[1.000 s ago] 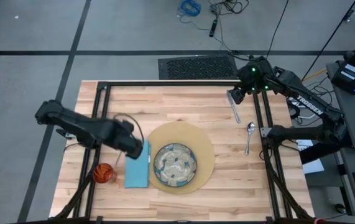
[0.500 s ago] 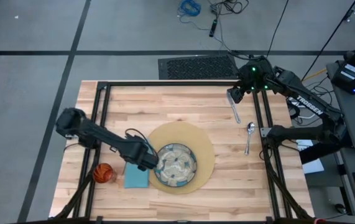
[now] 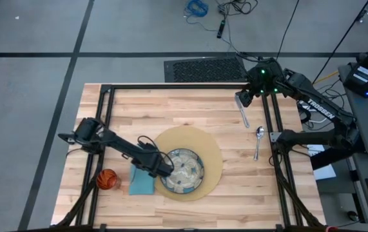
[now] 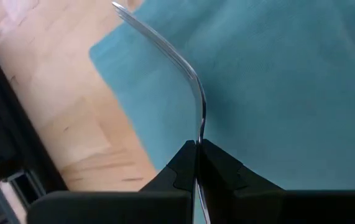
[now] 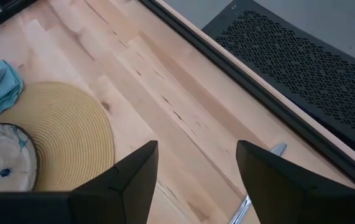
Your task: Set table place
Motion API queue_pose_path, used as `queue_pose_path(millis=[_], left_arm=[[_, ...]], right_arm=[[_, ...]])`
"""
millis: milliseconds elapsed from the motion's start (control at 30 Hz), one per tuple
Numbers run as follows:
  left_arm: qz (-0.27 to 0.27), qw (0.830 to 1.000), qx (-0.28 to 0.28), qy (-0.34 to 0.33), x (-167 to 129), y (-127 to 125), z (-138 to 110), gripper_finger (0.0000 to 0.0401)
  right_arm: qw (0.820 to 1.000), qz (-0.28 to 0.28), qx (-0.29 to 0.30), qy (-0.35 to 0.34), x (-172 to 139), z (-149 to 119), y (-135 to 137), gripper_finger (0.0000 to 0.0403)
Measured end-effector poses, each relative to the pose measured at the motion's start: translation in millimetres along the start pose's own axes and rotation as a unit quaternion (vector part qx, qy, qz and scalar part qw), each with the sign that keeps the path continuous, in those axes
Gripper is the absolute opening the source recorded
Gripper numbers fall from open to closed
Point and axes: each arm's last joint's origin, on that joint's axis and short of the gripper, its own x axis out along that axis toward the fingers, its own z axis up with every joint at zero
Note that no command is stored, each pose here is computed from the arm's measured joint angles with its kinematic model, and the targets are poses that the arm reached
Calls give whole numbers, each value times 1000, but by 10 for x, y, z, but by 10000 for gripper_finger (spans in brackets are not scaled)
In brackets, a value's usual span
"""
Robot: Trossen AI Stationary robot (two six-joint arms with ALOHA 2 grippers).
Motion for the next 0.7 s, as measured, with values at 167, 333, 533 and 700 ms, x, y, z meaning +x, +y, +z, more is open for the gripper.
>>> queue_pose_path(millis=[167,333,533,700], left_arm=[[-24,1000,8,-15,27,-73,42,0],[-32,999,28,-19,24,-88,48,0],[-34,999,36,-19,23,-92,48,2],[-42,998,37,-20,20,-106,50,29]], right_arm=[[1000,12,0,1,1,0,8,208],[1000,12,1,1,2,0,7,208],[1000,12,0,1,5,1,6,208],[1000,12,0,2,5,0,6,208]])
